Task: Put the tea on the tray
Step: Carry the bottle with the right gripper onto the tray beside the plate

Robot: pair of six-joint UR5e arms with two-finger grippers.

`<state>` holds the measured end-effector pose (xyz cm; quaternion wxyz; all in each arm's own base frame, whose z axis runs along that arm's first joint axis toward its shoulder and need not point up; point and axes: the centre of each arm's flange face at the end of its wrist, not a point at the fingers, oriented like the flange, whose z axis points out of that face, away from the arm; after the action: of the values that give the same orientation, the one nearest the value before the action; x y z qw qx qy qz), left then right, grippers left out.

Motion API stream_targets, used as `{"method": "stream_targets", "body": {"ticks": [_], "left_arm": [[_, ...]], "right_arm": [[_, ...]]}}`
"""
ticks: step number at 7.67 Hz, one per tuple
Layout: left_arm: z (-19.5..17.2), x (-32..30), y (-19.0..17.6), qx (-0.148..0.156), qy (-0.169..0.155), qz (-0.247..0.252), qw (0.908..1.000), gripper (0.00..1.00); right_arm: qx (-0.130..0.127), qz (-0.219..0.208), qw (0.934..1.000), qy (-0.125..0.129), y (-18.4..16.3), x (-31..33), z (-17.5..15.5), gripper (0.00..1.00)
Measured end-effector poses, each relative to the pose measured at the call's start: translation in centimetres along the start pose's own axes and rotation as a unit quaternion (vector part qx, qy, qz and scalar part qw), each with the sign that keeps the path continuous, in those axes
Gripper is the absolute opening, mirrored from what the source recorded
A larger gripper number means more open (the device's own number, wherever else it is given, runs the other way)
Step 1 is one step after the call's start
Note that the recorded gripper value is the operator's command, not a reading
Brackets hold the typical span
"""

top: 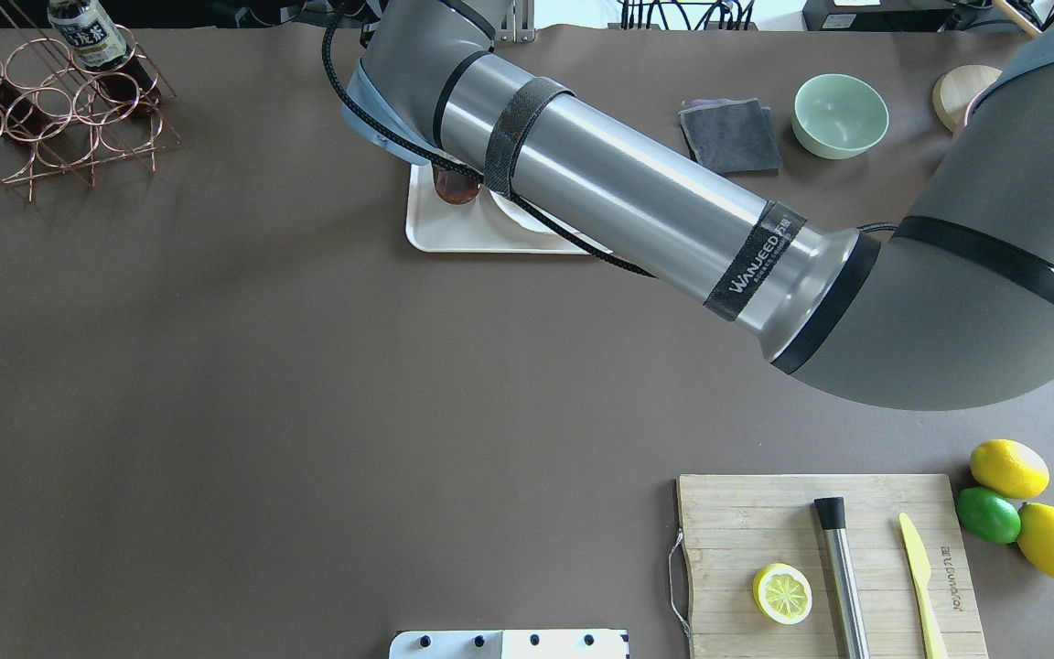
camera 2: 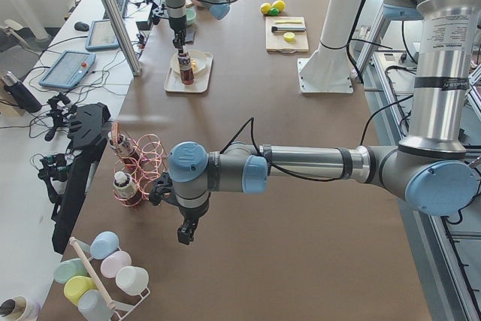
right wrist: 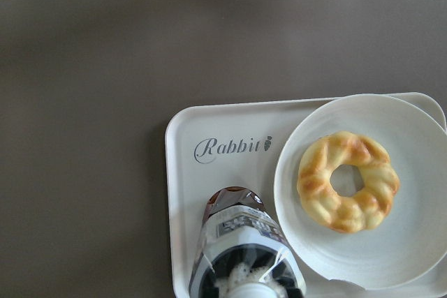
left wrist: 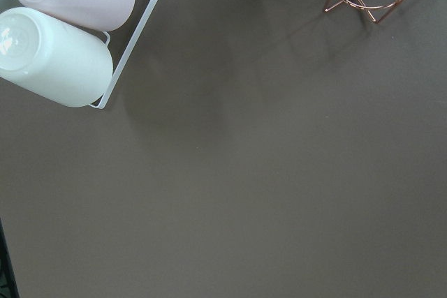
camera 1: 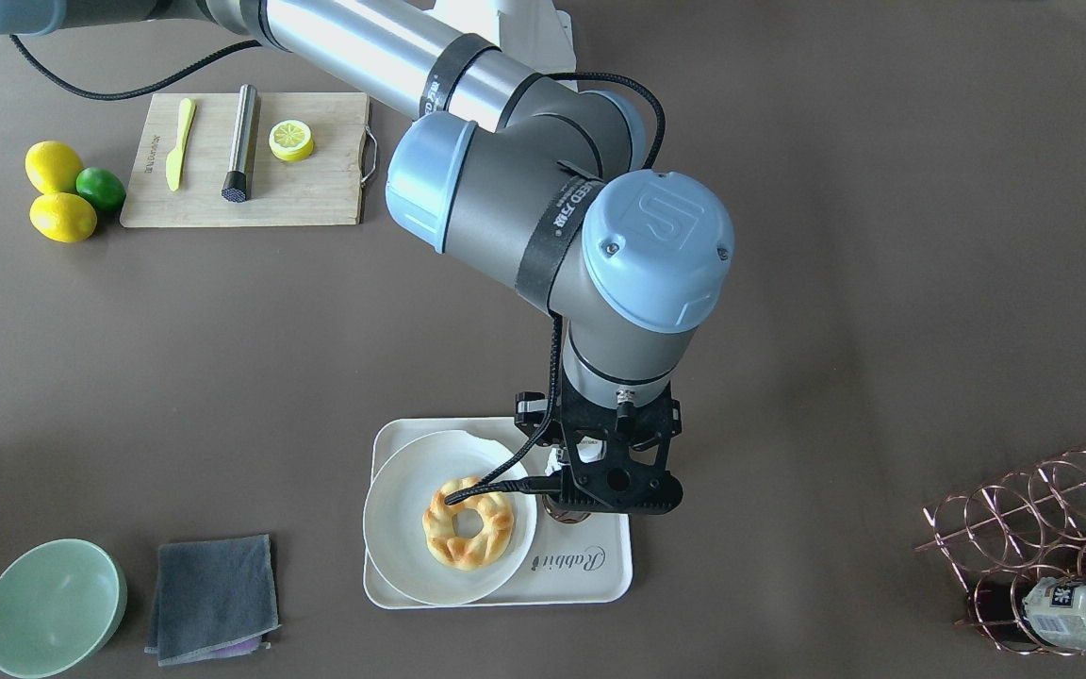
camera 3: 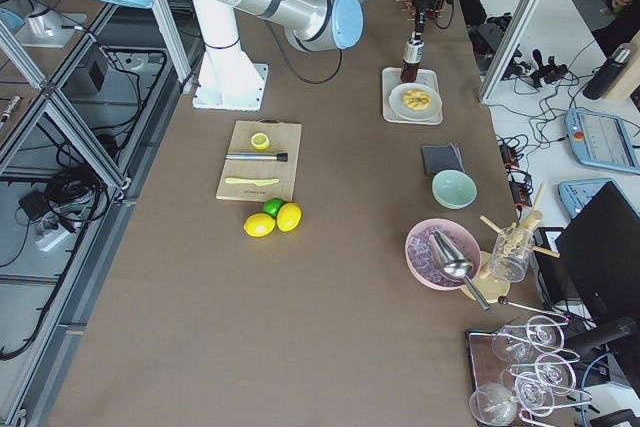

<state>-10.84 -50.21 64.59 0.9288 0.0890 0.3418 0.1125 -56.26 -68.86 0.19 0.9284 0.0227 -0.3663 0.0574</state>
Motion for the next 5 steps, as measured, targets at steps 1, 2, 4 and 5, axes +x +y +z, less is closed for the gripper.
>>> {"method": "stream_targets", "body": {"ticks": [1,2,4,5], "left_arm": [[-0.1,0.0,-0.3,0.001,0.000,0.001,1.0000,0.98],[-0.2,0.0,-0.6,0.001,0.000,0.001,1.0000,0.98],[0.0,-0.3,-1.0,0.001,0.000,0.001,1.0000,0.98],[0.0,-0.4,-1.3,0.002,-0.001,0.001,1.0000,0.98]], "right_arm": [[-0.002,-0.001,1.0000,0.000,0.2,-0.2,0.2,0.00],[-0.002,-0.002,1.0000,0.000,0.3,-0.2,0.4,0.00],[-0.004,-0.002,1.0000,0.001,0.5,-0.2,0.7,0.99],[-0.004,-0.001,1.0000,0.000,0.5,-0.1,1.0,1.00]]}}
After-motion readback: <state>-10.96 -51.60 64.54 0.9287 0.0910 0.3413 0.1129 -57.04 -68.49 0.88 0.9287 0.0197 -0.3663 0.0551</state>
